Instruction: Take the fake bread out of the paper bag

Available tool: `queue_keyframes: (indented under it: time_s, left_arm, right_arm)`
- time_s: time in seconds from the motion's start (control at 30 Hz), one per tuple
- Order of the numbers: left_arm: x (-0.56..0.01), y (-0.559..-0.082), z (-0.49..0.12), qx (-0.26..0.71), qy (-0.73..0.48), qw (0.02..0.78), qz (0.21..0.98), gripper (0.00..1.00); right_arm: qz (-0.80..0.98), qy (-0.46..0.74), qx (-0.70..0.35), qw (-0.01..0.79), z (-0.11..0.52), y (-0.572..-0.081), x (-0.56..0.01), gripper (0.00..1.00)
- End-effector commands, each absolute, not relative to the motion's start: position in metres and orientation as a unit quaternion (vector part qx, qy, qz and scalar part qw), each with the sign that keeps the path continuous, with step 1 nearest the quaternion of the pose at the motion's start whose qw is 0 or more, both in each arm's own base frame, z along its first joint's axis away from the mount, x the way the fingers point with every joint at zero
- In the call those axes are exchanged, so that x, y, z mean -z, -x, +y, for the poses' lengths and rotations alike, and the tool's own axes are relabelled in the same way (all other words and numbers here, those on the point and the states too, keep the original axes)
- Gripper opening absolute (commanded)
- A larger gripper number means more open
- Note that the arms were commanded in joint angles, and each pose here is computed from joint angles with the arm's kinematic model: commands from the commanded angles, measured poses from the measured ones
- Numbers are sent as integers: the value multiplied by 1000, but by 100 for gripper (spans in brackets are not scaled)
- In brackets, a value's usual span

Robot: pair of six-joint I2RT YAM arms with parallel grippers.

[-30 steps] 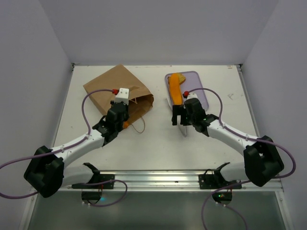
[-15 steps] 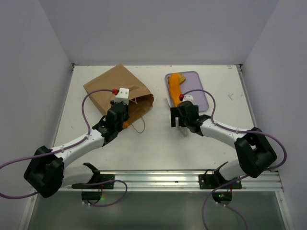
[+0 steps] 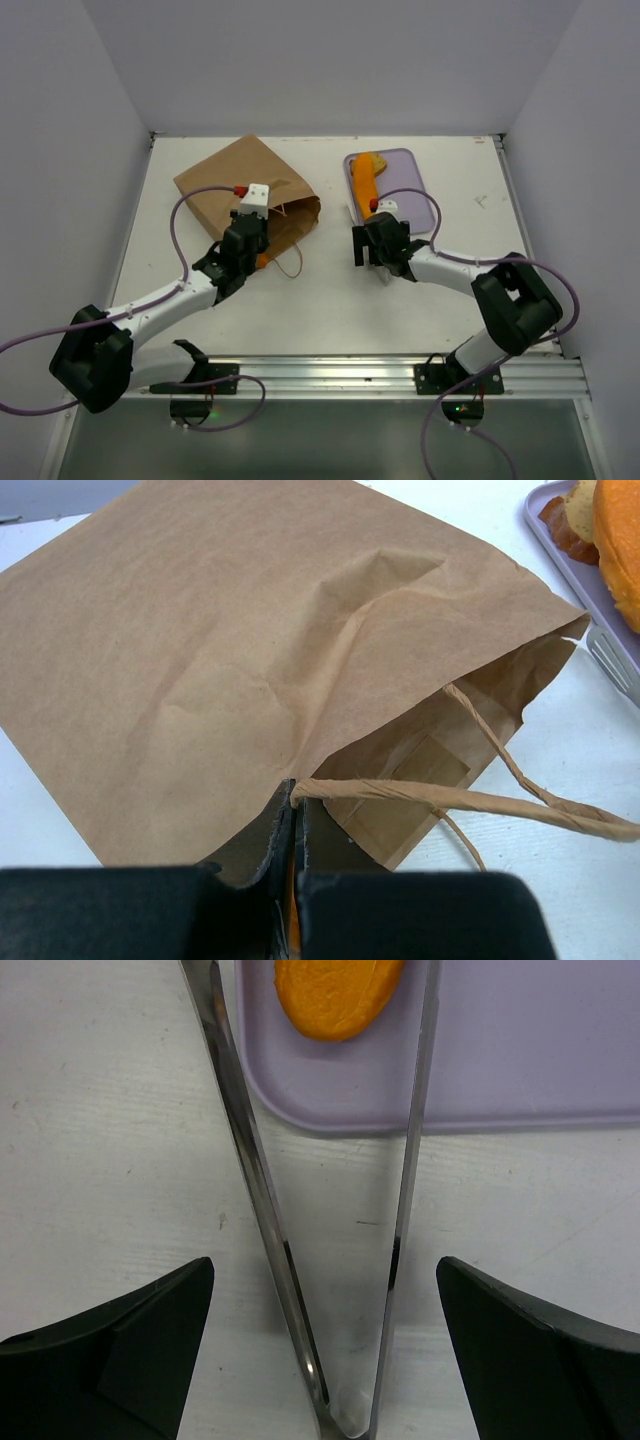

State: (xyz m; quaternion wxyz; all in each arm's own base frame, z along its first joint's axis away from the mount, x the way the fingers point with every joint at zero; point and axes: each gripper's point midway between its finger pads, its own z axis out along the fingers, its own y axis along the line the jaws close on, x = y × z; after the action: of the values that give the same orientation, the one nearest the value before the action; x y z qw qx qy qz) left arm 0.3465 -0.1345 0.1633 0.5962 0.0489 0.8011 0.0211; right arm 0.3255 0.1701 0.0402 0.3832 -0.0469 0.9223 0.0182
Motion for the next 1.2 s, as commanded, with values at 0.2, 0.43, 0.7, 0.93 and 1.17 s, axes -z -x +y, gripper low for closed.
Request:
queue_keyframes:
  time_s: [0.2,0.43,0.7,0.93,1.17]
  left_arm:
    - [-181,-349,-133,-7,-26,616,787,0]
    - [-183,-349,-133,-6,-24,619,785,0]
    - [-183,-348,-132,-6,-25,619,785,0]
    - [-183,-348,-132,-5,-24,619,785,0]
    - [-182,-349,-133,-5,-25,617,786,0]
  right_arm:
    - [914,32,-5,405,173,-342,-42,96]
    - [918,27,-10,396,175,-342,-35,91]
    - [922,25,-18,385,179,-340,-28,66]
    - [916,13,-20,400,176,-340,-41,59]
    - [911,8,-14,412,172,-342,-55,56]
